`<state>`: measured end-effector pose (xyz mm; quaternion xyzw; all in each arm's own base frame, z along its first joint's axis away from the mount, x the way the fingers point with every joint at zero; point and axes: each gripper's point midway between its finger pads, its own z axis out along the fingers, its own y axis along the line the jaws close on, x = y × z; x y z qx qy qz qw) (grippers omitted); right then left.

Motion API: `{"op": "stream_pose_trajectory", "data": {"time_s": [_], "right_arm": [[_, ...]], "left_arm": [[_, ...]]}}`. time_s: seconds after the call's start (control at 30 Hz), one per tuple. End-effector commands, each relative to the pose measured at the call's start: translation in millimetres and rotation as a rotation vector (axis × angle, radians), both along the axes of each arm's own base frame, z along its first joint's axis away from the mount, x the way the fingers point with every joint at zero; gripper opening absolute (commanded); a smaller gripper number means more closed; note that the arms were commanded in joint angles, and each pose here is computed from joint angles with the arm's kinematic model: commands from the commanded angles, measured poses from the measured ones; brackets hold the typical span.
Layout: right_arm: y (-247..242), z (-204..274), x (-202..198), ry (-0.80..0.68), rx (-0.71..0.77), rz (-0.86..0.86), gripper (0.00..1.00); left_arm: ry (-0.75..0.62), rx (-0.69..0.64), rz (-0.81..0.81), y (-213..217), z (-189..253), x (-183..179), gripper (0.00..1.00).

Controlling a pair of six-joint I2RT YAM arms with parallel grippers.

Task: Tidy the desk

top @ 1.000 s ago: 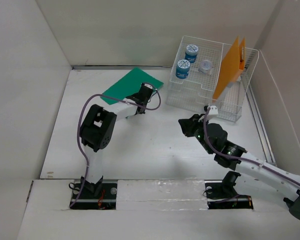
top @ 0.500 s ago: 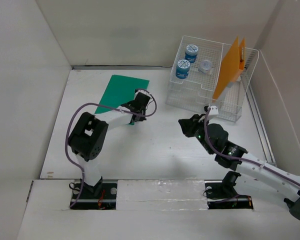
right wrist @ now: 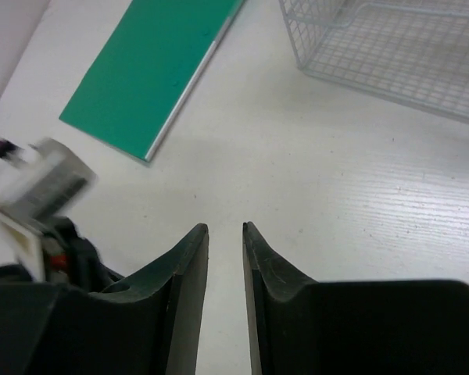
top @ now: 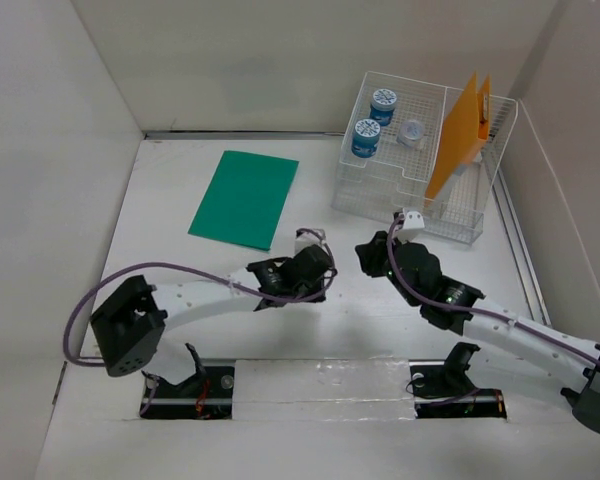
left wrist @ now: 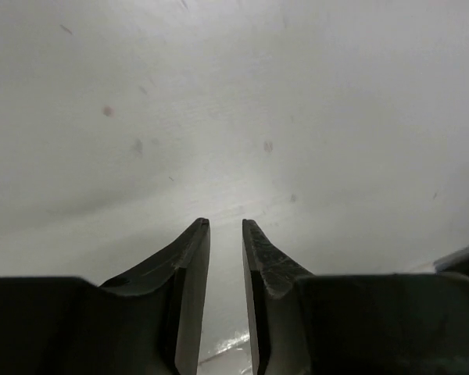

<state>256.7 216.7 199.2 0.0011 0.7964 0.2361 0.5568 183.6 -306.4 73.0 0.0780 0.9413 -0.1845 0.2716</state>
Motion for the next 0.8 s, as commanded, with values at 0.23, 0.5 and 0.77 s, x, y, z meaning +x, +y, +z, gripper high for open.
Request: {"op": "stream_pose_trajectory", "data": {"time_s": [0.23, 0.5, 0.77], "right_arm": [[70, 13, 32, -0.018, 0.04, 0.11, 0.03], [179, -40, 96, 0.135, 0.046, 0.121, 0.51], [222, -105, 145, 0.253, 0.059, 0.035, 0.46]], "left_arm": [[-0.509, -0.403, 0.457, 107, 214, 92, 0.38], [-0.651, -0.519, 0.48, 161, 280, 50, 0.48], [-0.663, -0.552, 0.401, 162, 279, 33, 0.48]]}}
